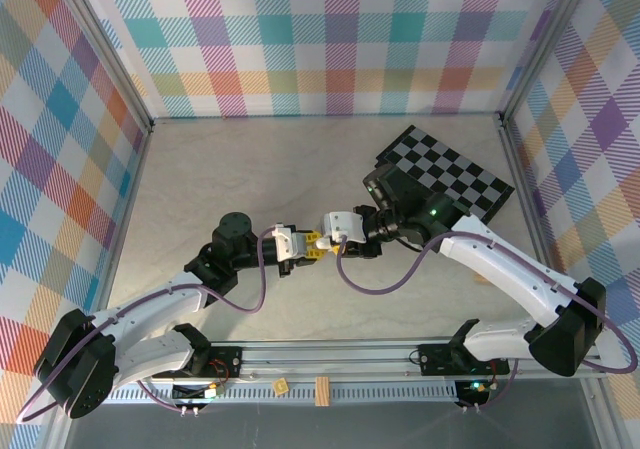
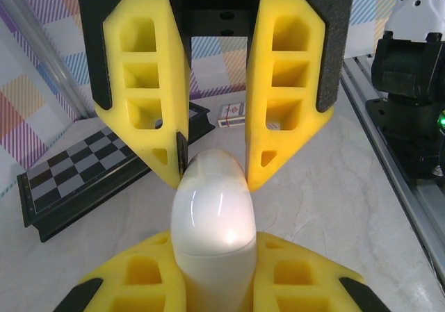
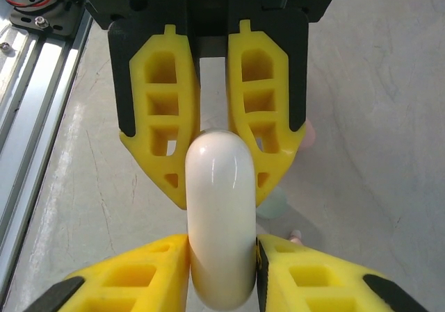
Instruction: Insert the wireless bluetooth earbuds into the charging case
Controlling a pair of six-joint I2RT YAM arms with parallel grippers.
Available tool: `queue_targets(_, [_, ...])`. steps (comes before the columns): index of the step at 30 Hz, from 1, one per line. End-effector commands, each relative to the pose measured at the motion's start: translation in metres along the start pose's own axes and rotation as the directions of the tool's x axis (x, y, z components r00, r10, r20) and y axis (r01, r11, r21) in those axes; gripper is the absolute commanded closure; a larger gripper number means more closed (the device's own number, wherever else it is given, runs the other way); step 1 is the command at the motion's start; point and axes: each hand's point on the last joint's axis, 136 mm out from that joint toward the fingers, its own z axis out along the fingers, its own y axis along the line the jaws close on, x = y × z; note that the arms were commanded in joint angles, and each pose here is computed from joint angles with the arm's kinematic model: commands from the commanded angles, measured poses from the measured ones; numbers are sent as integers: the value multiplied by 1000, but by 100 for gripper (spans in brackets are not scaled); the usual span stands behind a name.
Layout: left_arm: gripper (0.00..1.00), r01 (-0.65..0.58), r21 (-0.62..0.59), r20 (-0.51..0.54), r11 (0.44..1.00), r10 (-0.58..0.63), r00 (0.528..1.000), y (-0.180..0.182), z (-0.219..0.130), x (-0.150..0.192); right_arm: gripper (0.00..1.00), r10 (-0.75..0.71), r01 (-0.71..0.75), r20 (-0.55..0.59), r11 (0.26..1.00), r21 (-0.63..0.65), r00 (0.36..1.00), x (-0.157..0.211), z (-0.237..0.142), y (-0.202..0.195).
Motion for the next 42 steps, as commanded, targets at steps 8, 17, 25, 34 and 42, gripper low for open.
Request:
queue_targets(8, [96,-45,-6,78,999,45,996,7,-3,-28,67,13,-13,21,1000,-16,1000,-4,4,2])
queue_targets(17, [80,-35,-20,91,999,37,995,8,-4,-30,80,29,-28,-5,998,48,1000,4,6,-10])
queue_targets(25, [38,84,-141,116,987,-68,991,24,-16,-37,83,181,-187,48,962,197,982,28,3,-49])
queue_targets(34, [8,205,-395,107,895,-177,978,49,-37,2,83,677,-715,247,604,352,693,103,24,-134])
queue_targets(42, [0,322,-600,29,732,-382,924,73,-57,48,81,927,-963,302,164,213,224,148,84,-179])
